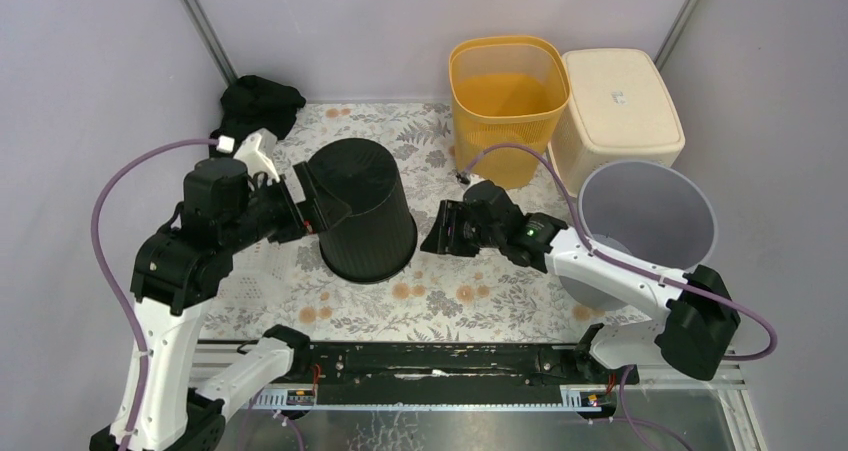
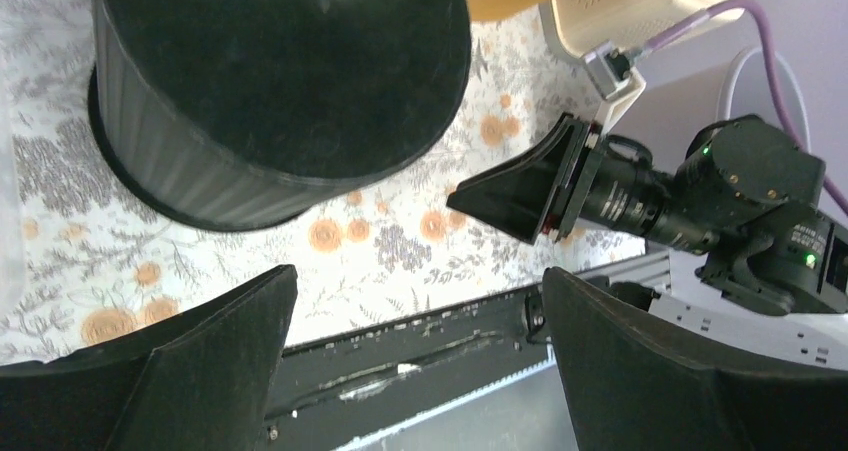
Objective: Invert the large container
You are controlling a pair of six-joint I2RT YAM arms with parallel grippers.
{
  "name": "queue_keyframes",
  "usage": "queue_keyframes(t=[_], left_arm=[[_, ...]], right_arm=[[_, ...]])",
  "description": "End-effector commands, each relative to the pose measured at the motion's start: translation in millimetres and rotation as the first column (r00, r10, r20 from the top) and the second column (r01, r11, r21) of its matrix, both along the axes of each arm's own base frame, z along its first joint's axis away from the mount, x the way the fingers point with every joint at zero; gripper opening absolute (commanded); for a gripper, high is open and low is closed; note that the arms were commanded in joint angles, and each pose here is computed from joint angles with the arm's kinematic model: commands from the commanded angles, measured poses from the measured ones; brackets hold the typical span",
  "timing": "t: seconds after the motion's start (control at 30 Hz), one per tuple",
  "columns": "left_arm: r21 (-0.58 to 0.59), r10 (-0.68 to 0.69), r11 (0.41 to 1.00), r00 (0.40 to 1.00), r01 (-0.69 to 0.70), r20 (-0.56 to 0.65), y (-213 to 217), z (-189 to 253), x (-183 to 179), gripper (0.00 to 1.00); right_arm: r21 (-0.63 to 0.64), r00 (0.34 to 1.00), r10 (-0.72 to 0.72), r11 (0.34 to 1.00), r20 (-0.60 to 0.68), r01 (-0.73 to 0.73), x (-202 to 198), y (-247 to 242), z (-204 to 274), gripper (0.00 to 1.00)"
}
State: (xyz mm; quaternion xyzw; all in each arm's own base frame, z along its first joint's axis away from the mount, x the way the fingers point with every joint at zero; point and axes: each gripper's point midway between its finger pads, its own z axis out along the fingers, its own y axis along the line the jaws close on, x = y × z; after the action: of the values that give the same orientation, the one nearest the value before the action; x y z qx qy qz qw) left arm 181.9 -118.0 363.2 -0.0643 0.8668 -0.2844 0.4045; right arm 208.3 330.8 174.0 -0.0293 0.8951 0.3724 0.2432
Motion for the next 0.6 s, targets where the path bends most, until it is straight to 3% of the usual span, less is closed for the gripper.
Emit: queue_keyframes(t=[0.0, 0.13, 0.33, 0.57], left_arm=[[-0.050, -0.041, 0.998, 0.994, 0.036, -0.104, -6, -26, -26, 1.00], [-0.067, -0.008, 0.998, 0.986, -0.003, -0.165, -1, -54, -40, 0.94], [-0.134, 0.024, 0.989, 0.970, -0.057, -0.241, -4, -97, -52, 0.60], [-0.153, 0.074, 0.981, 0.955, -0.122, -0.286, -3, -149, -52, 0.56]], right_arm=[[-0.027, 1.000, -0.008, 1.000, 0.009, 0.008, -7, -18, -6, 0.54], [-0.035, 1.000, 0.012, 0.999, 0.002, -0.012, -10, -18, -8, 0.54], [-0.030, 1.000, 0.020, 0.999, 0.001, -0.020, -10, -17, -9, 0.54], [-0.025, 1.000, 0.013, 1.000, -0.014, -0.013, -14, -21, -15, 0.54]])
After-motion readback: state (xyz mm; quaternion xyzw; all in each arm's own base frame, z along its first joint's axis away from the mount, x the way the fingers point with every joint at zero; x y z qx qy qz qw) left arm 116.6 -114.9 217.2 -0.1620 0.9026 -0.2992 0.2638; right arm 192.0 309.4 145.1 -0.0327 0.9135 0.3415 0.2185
